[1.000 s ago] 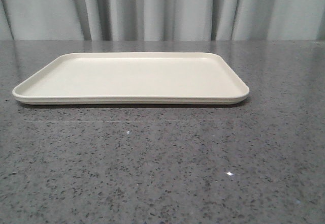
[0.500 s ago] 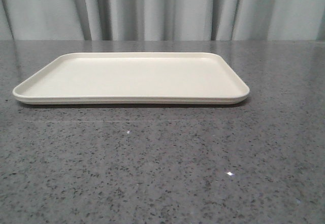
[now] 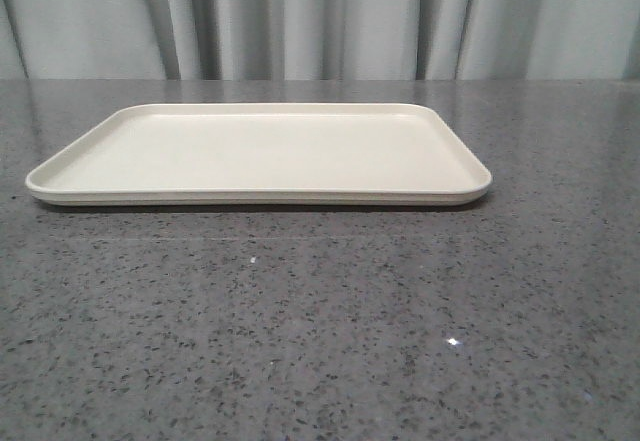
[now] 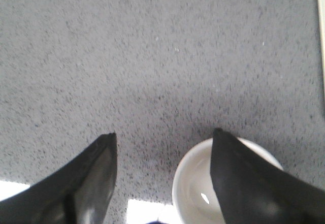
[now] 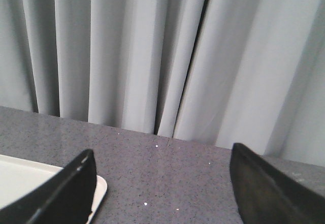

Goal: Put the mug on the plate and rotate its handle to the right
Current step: 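Lower the left gripper onto the white mug and grasp its rim, then lift the white mug with the left gripper and carry it over the tray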

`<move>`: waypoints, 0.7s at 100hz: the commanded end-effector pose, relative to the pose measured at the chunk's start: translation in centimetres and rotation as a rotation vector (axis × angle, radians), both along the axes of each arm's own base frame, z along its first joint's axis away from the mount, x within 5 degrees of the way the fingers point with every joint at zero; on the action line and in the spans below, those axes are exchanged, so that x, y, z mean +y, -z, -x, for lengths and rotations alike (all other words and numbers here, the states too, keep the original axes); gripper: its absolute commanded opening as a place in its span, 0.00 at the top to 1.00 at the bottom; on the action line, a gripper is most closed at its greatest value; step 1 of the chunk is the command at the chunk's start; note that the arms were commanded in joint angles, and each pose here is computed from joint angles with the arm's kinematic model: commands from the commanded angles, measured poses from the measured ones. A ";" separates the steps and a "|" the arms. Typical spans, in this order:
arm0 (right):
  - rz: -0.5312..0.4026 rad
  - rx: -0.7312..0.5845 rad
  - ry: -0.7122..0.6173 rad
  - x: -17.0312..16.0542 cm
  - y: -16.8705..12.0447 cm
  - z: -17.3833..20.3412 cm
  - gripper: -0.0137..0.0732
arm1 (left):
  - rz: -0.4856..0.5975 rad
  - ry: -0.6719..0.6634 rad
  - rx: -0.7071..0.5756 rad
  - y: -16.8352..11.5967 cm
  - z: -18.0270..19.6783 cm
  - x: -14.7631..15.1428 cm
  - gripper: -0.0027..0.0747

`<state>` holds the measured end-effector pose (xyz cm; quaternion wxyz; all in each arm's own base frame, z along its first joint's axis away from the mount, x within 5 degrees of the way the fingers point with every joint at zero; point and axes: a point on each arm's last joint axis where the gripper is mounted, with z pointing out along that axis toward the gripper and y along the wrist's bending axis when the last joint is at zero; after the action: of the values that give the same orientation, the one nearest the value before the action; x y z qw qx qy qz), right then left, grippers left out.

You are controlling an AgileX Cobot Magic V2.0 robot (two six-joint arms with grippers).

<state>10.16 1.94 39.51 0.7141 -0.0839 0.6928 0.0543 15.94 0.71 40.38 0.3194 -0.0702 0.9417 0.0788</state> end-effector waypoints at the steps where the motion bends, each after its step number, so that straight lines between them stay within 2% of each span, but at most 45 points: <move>1: 0.001 -0.080 0.021 -0.2 -1.4 0.0 0.21 | -0.009 0.020 0.013 0.4 0.1 -0.1 0.44; 45: 0.006 -0.046 0.018 -0.1 -1.1 -0.5 0.21 | -0.026 0.044 0.134 5.3 -0.3 -0.3 0.44; 70: 0.006 -0.044 0.018 -0.1 -1.1 -0.6 0.21 | -0.012 0.064 0.112 6.2 -0.7 -0.5 0.44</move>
<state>10.77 2.07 39.07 0.6983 -0.0872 0.7083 0.0556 16.24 0.41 33.31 0.2304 -0.0422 0.9687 0.0823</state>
